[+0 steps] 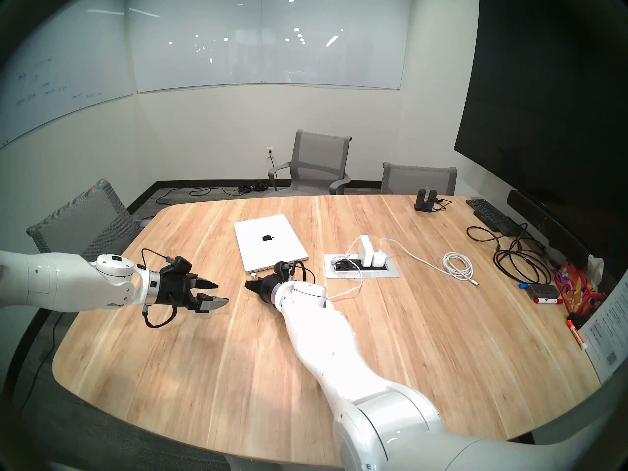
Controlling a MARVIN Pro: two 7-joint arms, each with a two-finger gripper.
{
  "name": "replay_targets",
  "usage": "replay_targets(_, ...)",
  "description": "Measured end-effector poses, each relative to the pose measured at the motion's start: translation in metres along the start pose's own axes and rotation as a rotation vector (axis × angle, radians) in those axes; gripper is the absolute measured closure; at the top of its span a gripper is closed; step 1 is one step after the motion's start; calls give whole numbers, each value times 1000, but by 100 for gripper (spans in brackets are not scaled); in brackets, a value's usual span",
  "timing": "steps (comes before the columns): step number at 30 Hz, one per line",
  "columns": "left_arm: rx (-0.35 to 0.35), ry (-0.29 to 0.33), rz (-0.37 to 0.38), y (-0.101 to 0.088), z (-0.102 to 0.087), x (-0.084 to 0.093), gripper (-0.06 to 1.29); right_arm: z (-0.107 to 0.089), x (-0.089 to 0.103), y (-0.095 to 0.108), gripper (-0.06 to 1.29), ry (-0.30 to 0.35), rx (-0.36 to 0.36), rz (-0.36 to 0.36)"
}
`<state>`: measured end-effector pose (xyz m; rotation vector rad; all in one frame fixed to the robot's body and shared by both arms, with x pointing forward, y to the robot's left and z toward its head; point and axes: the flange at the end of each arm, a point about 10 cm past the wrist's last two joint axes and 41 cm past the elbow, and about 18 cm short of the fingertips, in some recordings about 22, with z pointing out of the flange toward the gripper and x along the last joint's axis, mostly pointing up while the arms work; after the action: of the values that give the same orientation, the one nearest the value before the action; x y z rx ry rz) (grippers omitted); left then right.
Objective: Plug the charging cable into the port of a MacBook
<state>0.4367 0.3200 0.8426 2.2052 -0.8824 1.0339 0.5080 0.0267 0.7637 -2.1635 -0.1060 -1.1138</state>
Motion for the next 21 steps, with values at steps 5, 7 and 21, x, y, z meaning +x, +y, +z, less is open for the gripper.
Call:
replay_targets(5,0,0,0,0,0,0,-1,2,1,0,125,4,-3,-3)
replay_targets(7,0,0,0,0,0,0,-1,3,1,0,125,5,-3,-4)
replay_targets(21,0,0,0,0,0,0,-1,8,3,1,125,9,-9,-14)
